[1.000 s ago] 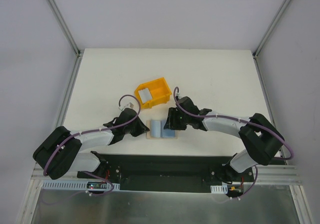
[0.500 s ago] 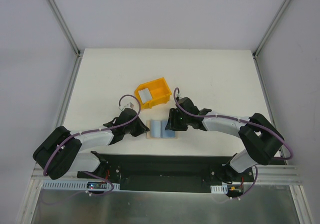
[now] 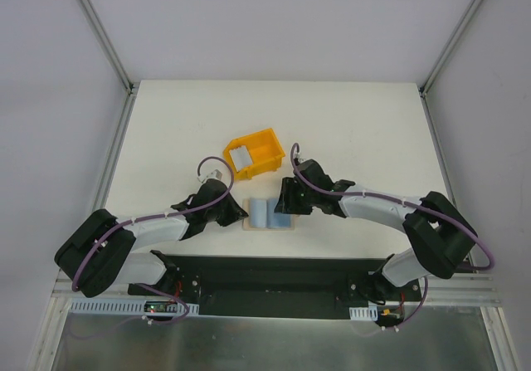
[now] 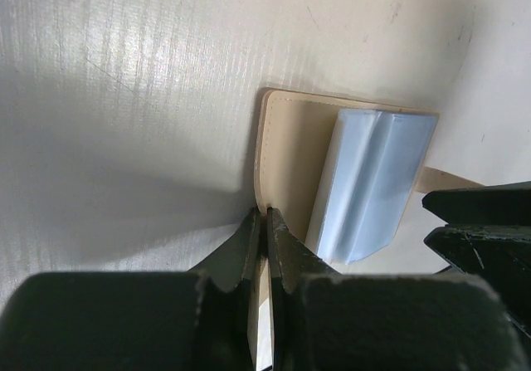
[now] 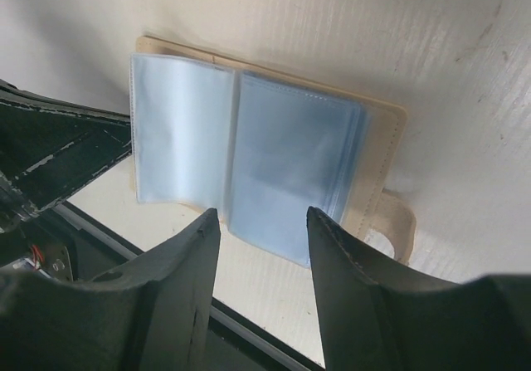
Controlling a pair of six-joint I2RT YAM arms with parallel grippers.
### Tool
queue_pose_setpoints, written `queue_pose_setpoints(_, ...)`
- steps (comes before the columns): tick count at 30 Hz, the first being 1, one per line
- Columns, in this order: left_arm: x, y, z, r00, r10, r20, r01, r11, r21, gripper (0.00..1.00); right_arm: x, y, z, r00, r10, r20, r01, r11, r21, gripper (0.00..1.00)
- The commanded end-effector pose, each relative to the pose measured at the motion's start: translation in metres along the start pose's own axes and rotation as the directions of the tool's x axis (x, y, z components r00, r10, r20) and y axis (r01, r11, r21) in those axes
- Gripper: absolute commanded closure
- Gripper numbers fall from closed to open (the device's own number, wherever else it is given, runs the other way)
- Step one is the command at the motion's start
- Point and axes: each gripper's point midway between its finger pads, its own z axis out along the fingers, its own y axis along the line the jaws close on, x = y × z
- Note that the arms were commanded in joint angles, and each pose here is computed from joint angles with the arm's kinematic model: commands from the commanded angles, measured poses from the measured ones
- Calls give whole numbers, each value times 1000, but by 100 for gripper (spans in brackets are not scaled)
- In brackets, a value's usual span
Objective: Put the credit cards into the card holder
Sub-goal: Turn over the card slot in the card holder.
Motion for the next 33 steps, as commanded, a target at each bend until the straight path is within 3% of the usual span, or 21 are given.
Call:
queue_pose_setpoints(1,1,0,-2,1000,20,-10,-20,1000,10,100,-5,-3,-4,1000,-7,18,7,1000,18,51)
queue_pose_setpoints(18,2,1,-1,1000,21,-15,-21,1000,9,100,9,-8,12,998,4,-65,-2,999,32,52)
queue_pose_setpoints(23,3,1,-1,1000,19,-17,-19,1000,9,100,10,-3,15,997,-24,-78,27,999,33,58)
queue_pose_setpoints(29,3,1,0,1000,19,-17,-19,1000,10,100,3,-8,7,986,-148,-76,161,966,203,64)
queue_pose_setpoints(33,4,1,1,1000,19,-24,-19,1000,9,100,0,-1,5,977,-197,-83,211,948,236,67)
